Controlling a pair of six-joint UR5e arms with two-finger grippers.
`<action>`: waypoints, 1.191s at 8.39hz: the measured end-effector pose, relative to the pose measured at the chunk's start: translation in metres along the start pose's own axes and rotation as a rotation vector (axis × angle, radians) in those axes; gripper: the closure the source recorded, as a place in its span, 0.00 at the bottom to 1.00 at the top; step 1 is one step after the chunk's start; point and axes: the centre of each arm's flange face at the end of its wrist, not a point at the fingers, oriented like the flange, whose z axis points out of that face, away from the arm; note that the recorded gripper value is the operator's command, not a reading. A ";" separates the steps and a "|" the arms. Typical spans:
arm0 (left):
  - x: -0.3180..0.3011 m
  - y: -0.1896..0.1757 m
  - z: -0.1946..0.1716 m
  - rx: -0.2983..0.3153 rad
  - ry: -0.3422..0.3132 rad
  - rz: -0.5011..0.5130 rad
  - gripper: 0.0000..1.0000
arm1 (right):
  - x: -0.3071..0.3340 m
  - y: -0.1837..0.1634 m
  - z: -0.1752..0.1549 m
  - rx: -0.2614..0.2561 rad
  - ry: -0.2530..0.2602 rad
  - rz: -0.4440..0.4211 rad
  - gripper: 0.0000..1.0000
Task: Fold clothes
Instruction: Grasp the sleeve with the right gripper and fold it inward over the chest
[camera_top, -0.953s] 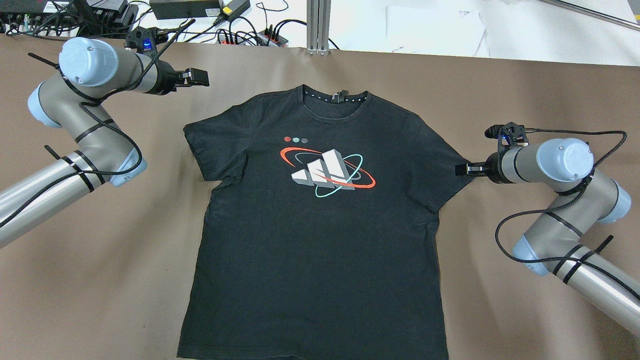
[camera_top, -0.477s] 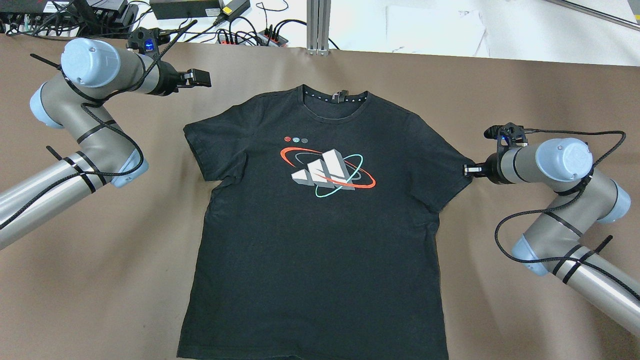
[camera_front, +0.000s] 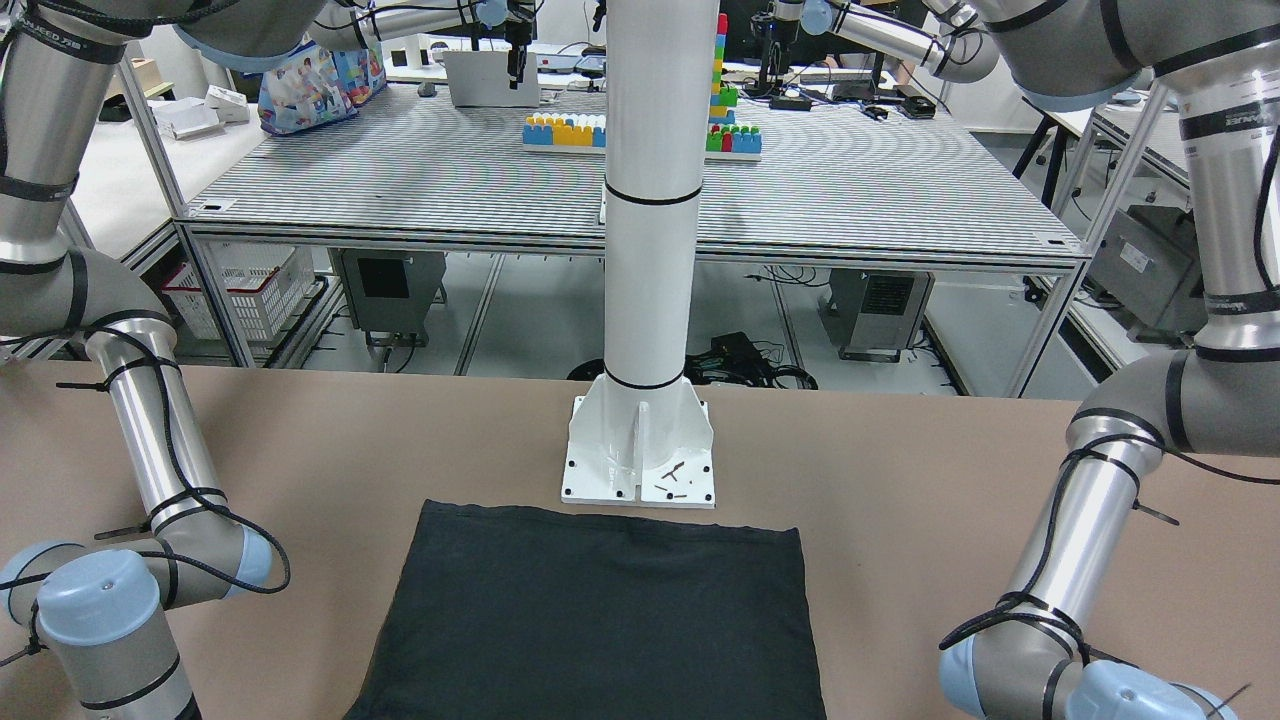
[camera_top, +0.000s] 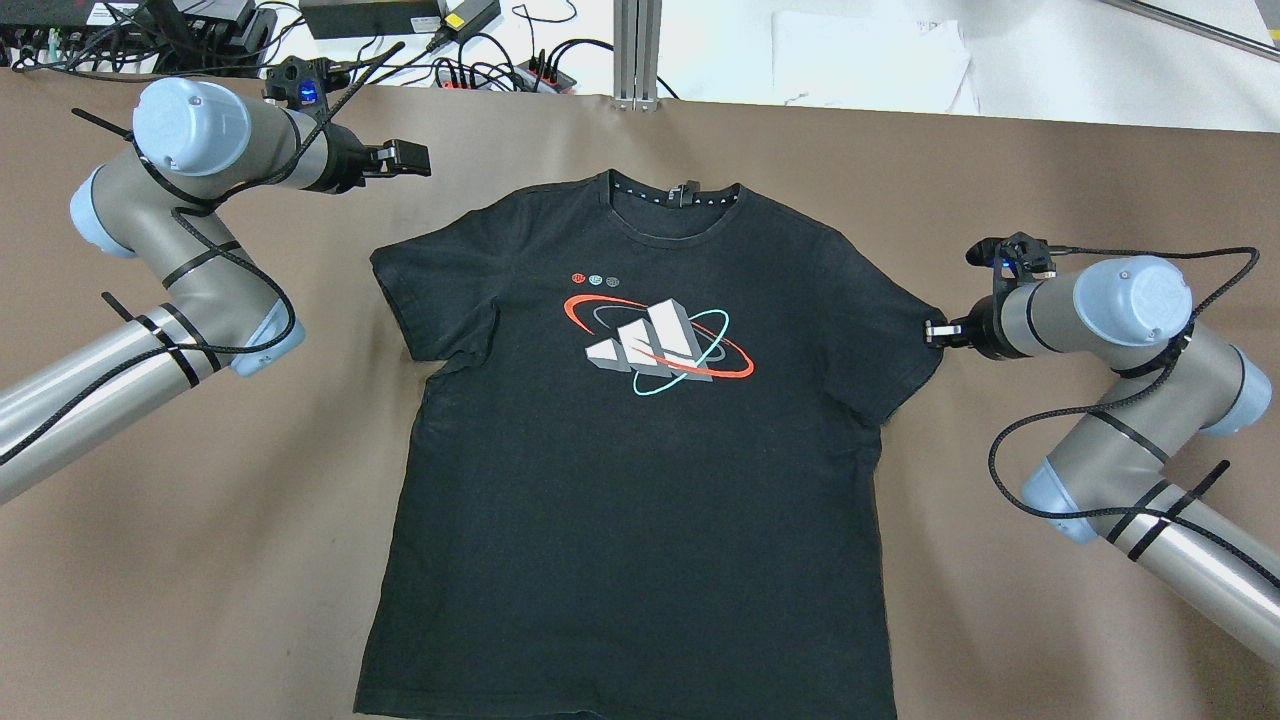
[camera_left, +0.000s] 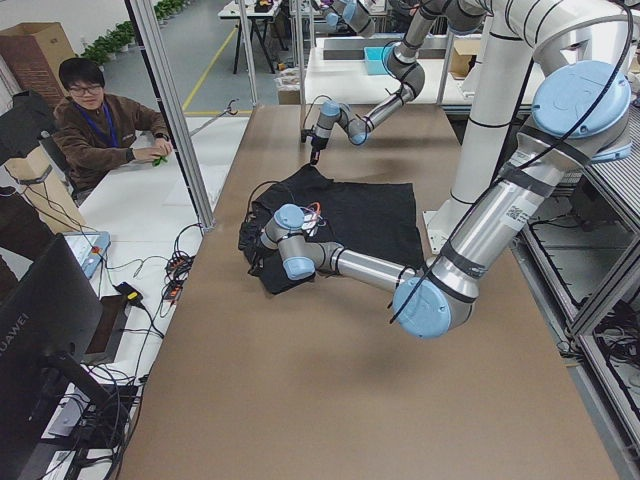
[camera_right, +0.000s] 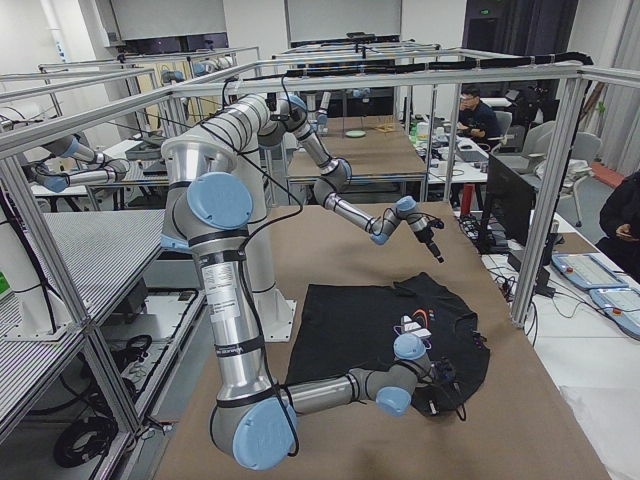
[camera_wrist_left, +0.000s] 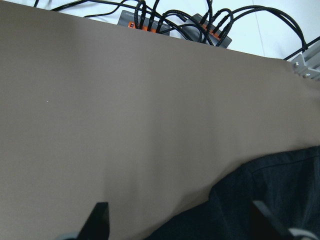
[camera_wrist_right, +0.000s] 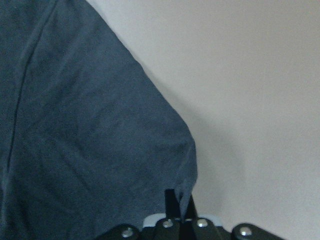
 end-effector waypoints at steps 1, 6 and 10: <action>0.001 0.000 0.000 0.000 0.001 -0.001 0.00 | -0.018 -0.008 -0.015 -0.008 0.007 0.007 1.00; -0.004 0.000 -0.001 0.002 0.000 -0.017 0.00 | -0.170 -0.057 -0.047 -0.037 0.043 -0.009 1.00; -0.010 0.002 0.000 0.000 -0.006 -0.032 0.00 | -0.260 -0.084 -0.015 -0.010 0.091 -0.008 1.00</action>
